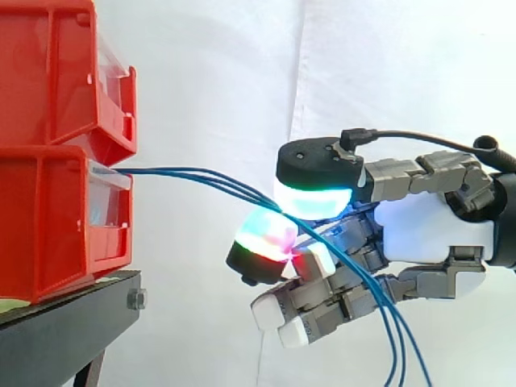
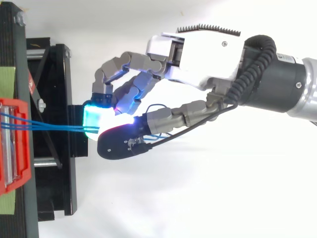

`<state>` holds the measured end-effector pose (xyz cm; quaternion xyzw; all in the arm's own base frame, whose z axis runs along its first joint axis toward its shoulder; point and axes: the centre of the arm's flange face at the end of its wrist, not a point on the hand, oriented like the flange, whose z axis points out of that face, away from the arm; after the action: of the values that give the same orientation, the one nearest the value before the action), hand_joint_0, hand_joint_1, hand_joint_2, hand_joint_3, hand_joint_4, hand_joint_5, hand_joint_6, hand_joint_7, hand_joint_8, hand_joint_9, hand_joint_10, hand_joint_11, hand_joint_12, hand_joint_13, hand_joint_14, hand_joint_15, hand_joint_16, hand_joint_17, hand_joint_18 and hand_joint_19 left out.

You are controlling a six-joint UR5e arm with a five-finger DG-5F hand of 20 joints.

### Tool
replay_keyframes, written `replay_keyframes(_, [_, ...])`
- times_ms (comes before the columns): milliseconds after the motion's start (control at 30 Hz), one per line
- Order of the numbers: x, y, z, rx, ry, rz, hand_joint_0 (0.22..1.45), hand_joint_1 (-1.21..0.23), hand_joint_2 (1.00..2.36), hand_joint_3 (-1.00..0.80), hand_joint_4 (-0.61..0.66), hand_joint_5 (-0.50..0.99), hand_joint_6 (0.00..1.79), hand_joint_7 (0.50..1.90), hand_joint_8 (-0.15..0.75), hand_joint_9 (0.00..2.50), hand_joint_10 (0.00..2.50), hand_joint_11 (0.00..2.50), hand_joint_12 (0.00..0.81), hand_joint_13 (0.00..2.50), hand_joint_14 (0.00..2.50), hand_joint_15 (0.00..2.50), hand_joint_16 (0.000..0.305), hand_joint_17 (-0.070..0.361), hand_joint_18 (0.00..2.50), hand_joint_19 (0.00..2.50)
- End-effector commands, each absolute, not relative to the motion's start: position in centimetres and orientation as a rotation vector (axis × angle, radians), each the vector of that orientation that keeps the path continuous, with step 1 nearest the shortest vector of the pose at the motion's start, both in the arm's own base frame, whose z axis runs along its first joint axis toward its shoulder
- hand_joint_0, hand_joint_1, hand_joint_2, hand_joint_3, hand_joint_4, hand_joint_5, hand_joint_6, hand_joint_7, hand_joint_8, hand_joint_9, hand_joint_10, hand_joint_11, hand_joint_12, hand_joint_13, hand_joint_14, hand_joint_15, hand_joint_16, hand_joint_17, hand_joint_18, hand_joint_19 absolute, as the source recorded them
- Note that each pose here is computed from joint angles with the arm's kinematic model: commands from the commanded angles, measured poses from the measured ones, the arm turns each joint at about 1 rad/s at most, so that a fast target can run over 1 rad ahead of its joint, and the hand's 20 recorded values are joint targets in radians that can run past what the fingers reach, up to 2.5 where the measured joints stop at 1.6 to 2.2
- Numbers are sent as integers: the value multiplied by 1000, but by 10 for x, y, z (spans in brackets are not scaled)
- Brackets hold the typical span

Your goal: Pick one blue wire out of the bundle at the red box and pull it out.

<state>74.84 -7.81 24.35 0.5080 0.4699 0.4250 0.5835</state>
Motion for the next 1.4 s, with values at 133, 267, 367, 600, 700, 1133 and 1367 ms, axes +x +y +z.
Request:
replay_keyframes(133, [749,-77,244,1184,1096,994,430,-488,1713,-199,402,-80,684,1200,353,1110,18,608,479,767,13,373,83,187,672,364])
replay_keyframes(267, [749,-76,244,1184,1097,995,514,-601,1289,-62,379,-108,740,1092,358,1078,20,718,476,748,13,384,80,181,644,351])
replay_keyframes(367, [749,-76,244,1184,1095,997,529,-686,1200,-37,393,-136,804,1021,356,1067,19,764,469,741,13,387,80,179,639,353])
replay_keyframes(600, [749,-76,244,1189,1091,1003,521,-672,1007,-227,357,-136,800,1020,351,1059,20,755,460,725,14,394,77,173,610,380])
replay_keyframes(700, [749,-77,244,1189,1091,1001,486,-633,1007,-367,310,-140,786,1079,310,1029,24,791,411,681,16,421,66,149,523,423])
replay_keyframes(1133, [749,-76,244,1188,1092,1002,479,-733,1002,-468,278,-150,837,1048,312,1046,24,817,414,694,16,418,67,150,536,399])
replay_keyframes(1367, [749,-76,244,1190,1092,1001,562,-711,1010,-220,240,-144,869,1034,319,1078,25,804,426,718,15,406,69,156,569,401])
